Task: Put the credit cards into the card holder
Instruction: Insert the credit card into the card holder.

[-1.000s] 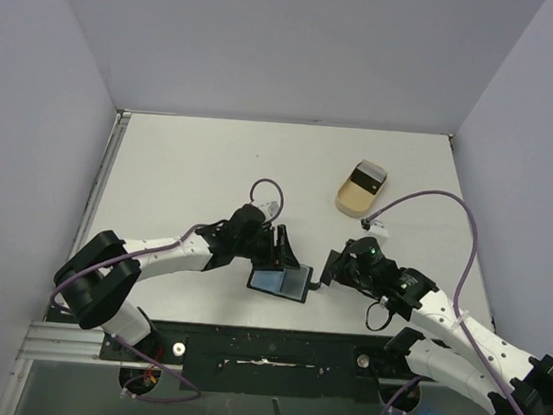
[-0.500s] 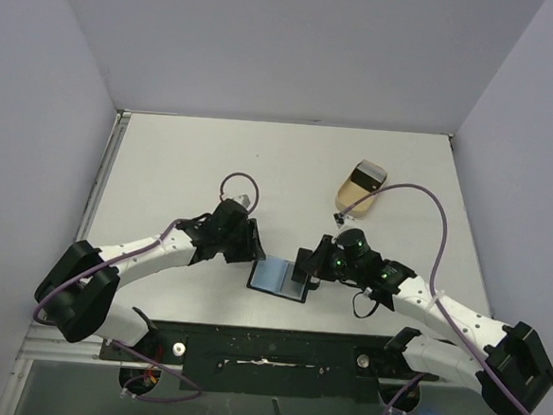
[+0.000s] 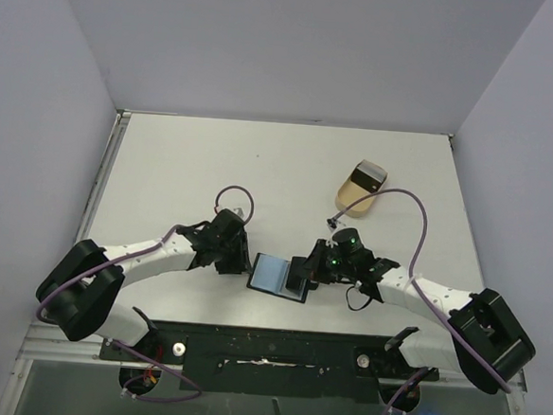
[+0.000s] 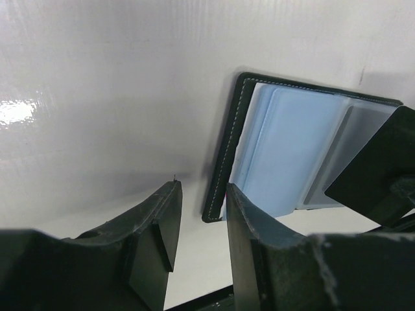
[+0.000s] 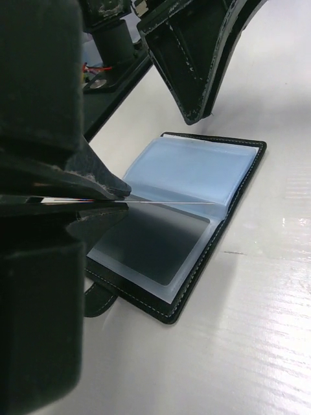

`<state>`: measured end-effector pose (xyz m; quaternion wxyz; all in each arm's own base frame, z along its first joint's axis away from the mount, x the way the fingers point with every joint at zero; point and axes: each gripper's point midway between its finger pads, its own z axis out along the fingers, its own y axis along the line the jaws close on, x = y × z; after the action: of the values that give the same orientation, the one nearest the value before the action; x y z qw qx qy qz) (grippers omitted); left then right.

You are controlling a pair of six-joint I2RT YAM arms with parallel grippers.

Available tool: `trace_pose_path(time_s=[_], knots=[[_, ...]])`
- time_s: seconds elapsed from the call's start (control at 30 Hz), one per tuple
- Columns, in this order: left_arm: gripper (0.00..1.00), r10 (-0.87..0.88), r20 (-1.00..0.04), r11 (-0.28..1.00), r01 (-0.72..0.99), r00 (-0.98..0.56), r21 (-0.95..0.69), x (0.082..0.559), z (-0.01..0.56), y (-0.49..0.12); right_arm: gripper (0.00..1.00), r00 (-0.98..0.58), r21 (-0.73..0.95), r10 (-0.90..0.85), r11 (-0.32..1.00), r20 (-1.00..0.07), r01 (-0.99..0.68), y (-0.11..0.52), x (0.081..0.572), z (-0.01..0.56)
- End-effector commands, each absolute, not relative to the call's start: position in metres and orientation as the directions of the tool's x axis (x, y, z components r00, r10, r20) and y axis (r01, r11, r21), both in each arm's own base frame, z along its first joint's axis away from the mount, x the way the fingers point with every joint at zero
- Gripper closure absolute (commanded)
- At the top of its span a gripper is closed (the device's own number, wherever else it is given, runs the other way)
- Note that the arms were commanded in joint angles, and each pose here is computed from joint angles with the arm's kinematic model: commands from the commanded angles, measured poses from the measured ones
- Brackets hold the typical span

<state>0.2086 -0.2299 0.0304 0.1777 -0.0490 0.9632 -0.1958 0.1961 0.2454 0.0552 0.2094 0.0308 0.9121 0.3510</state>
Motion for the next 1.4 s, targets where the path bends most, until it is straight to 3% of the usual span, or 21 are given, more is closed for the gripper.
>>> trace_pose_path(time_s=[0.0,0.13,0.6,0.9,1.37], knots=[[0.68,-0.164,-0.311,0.901,-0.014,-0.936,-0.433,0.205,0.029,-0.239,0.97,-0.904,0.731,0.229,0.672,-0.36,-0.12,0.261,0.203,0.068],[0.69,-0.164,-0.297,0.904,-0.023,-0.941,-0.427,0.2,0.023,-0.239,0.96,-0.917,0.746,0.222,0.657,-0.33,-0.109,0.266,0.202,0.06],[0.87,-0.148,-0.273,0.899,-0.015,-0.951,-0.437,0.18,0.012,-0.247,0.9,-0.94,0.751,0.21,0.657,-0.27,-0.069,0.268,0.198,0.037],[0.97,-0.153,-0.268,0.903,-0.024,-0.951,-0.43,0.176,0.01,-0.244,0.93,-0.94,0.772,0.249,0.636,-0.234,-0.024,0.262,0.197,0.036],[1.0,-0.15,-0.252,0.874,-0.009,-0.956,-0.485,0.172,0.012,-0.255,0.93,-0.932,0.782,0.258,0.622,-0.253,-0.04,0.265,0.204,0.033]])
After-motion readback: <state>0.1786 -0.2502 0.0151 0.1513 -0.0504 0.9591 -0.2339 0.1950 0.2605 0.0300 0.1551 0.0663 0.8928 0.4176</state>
